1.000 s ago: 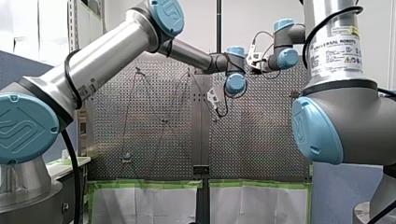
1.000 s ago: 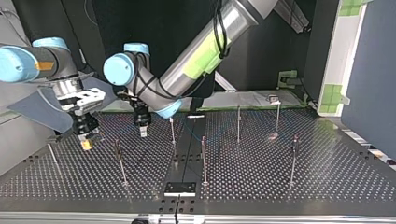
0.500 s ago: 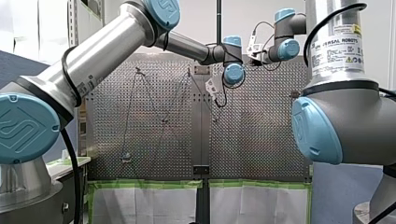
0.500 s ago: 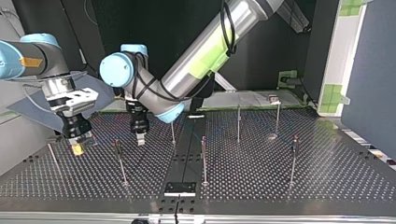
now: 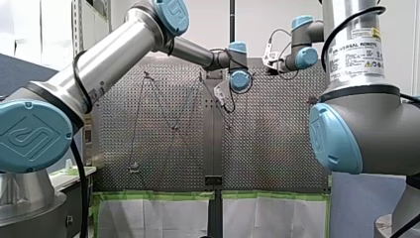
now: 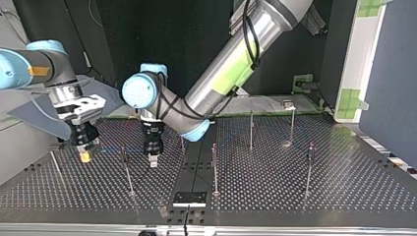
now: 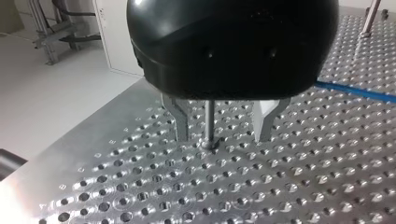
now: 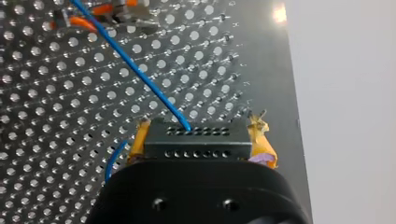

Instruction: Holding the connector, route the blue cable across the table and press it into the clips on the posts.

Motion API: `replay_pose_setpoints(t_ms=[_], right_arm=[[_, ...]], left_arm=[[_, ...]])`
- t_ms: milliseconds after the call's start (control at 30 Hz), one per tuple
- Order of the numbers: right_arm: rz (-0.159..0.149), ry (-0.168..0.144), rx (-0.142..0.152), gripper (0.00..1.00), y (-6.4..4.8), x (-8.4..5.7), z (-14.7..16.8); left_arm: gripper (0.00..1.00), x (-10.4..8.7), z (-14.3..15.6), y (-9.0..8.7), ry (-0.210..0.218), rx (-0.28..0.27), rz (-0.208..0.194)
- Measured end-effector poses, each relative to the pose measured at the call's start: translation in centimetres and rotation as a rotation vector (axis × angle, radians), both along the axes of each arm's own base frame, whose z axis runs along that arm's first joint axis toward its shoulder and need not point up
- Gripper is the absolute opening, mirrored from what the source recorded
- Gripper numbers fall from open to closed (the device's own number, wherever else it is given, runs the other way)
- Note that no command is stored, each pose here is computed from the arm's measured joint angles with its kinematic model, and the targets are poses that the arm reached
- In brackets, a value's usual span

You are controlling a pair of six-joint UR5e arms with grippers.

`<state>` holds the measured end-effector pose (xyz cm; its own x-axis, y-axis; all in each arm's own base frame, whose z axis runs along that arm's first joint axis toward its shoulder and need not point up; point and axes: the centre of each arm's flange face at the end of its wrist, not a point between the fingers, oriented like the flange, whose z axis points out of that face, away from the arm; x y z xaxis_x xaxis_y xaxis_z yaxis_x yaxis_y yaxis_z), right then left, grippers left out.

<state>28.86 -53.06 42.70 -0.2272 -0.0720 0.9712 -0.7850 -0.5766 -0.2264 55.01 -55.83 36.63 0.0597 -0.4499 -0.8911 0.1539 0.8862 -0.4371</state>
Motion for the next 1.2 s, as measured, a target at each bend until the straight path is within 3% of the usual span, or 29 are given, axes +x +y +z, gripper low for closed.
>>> replay_pose_setpoints(t_ms=[233,333,533,567,600,633,667,700,767,1033,1200], right_arm=[[0.007,-0.001,0.000,0.00,-0.6,-0.2,-0.5],[0.006,-0.001,0.002,0.00,0.1,0.5,-0.3],[0.005,-0.001,0.003,0.00,0.1,0.5,-0.3],[0.005,-0.001,0.003,0.00,0.1,0.5,-0.3],[0.005,-0.001,0.003,0.00,0.1,0.5,-0.3],[0.005,-0.001,0.003,0.00,0.1,0.5,-0.3],[0.005,-0.001,0.003,0.00,0.1,0.5,-0.3],[0.005,-0.001,0.003,0.00,0.1,0.5,-0.3],[0.005,-0.001,0.003,0.00,0.1,0.5,-0.3],[0.005,-0.001,0.003,0.00,0.1,0.5,-0.3],[0.005,-0.001,0.003,0.00,0.1,0.5,-0.3]], left_arm=[[0.00,1.0,-0.1,0.3,-0.010,0.004,-0.045],[0.00,1.3,-0.6,0.5,-0.006,0.012,-0.065],[0.00,0.7,-2.7,0.3,0.023,0.033,-0.095],[0.07,0.6,-3.0,0.3,0.027,0.036,-0.099],[0.07,0.5,-3.4,0.3,0.033,0.039,-0.103],[0.22,0.4,-3.7,0.3,0.037,0.041,-0.107],[0.31,0.2,-3.8,0.2,0.041,0.041,-0.110],[0.31,0.1,-3.9,0.1,0.044,0.041,-0.114],[0.53,-0.1,-4.1,0.1,0.052,0.041,-0.118],[0.65,-1.2,-4.8,0.2,0.122,0.056,-0.121],[0.68,-2.1,-4.5,0.5,0.155,0.074,-0.107]])
